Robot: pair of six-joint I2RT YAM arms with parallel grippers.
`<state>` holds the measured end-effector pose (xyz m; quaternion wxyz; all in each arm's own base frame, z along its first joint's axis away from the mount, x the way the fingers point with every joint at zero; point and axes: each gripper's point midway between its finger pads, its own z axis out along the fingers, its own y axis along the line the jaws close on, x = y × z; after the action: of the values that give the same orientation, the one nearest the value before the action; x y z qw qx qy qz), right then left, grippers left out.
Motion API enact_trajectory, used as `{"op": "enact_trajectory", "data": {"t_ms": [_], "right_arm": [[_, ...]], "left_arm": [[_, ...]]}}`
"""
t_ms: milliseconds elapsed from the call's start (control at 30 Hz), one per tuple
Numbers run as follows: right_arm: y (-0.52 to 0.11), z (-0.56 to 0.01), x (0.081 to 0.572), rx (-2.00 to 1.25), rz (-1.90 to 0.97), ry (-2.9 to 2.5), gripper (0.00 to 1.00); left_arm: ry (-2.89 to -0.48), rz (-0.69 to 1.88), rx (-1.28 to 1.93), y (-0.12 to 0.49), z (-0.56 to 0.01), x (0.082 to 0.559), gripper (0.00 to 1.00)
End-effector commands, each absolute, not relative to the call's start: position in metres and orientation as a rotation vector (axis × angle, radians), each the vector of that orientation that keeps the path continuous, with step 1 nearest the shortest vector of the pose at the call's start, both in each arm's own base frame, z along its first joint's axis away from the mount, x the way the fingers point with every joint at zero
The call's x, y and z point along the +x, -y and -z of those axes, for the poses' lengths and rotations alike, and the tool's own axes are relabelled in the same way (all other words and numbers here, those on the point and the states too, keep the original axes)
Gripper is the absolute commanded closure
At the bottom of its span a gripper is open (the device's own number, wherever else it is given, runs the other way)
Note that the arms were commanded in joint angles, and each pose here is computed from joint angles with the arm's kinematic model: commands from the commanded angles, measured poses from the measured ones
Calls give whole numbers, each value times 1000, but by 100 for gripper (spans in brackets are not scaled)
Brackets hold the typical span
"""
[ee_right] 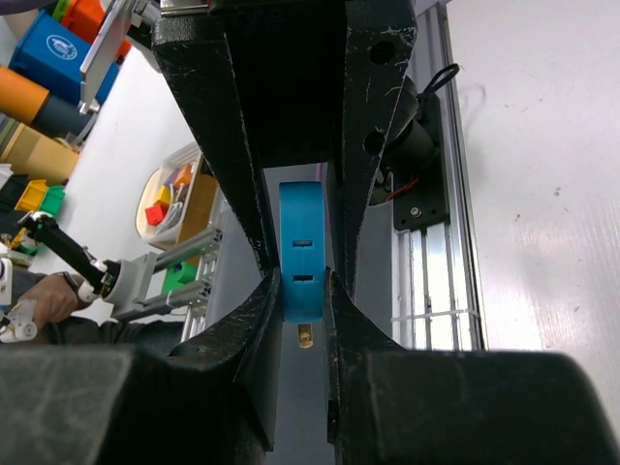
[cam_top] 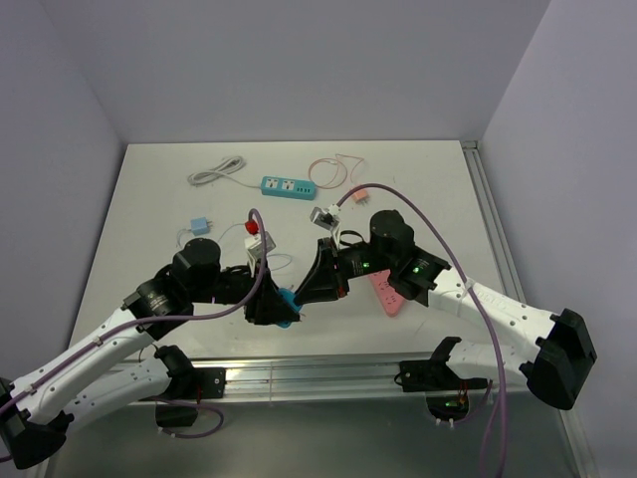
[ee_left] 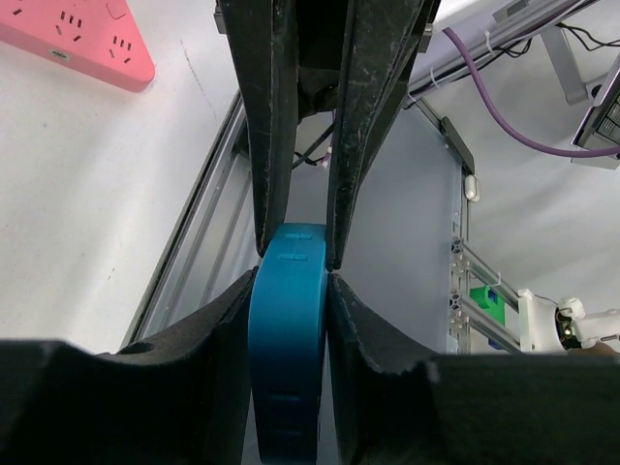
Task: Insert the plug
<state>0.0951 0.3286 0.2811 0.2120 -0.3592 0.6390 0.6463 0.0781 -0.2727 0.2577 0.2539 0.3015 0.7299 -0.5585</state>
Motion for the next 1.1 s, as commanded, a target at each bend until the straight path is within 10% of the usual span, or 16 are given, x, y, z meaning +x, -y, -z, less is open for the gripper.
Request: {"op": "enact_trajectory", "data": {"t_ms": [0,167,333,467,633,700,1067], "right_arm": [[-332,-308,92,-1047,-1808,-1665,100],[-332,-306,89,-1064,-1797,-1670,100],[-331,-301,88,-1071,-1794,-1684,100],[-335,-296,89,-1076,-1801,-1709,100],[-337,-285,111,-974,-1671,-1800,46],[-333,-284,127,-899,-1590,-1823,8],[-318,-238,274,-429,-1216,-2069,8]], "left_arm": [[-1947,1495,833,272,-267,81,62],[-1945,1492,826,273,-269,82,63],[-1950,1480,812,273,-269,85,100],[-1982,1435,769,272,-264,92,100],[-2033,1321,678,267,-254,109,100],[-2066,1239,614,261,-247,121,100],[-2157,939,405,236,-221,160,100]]}}
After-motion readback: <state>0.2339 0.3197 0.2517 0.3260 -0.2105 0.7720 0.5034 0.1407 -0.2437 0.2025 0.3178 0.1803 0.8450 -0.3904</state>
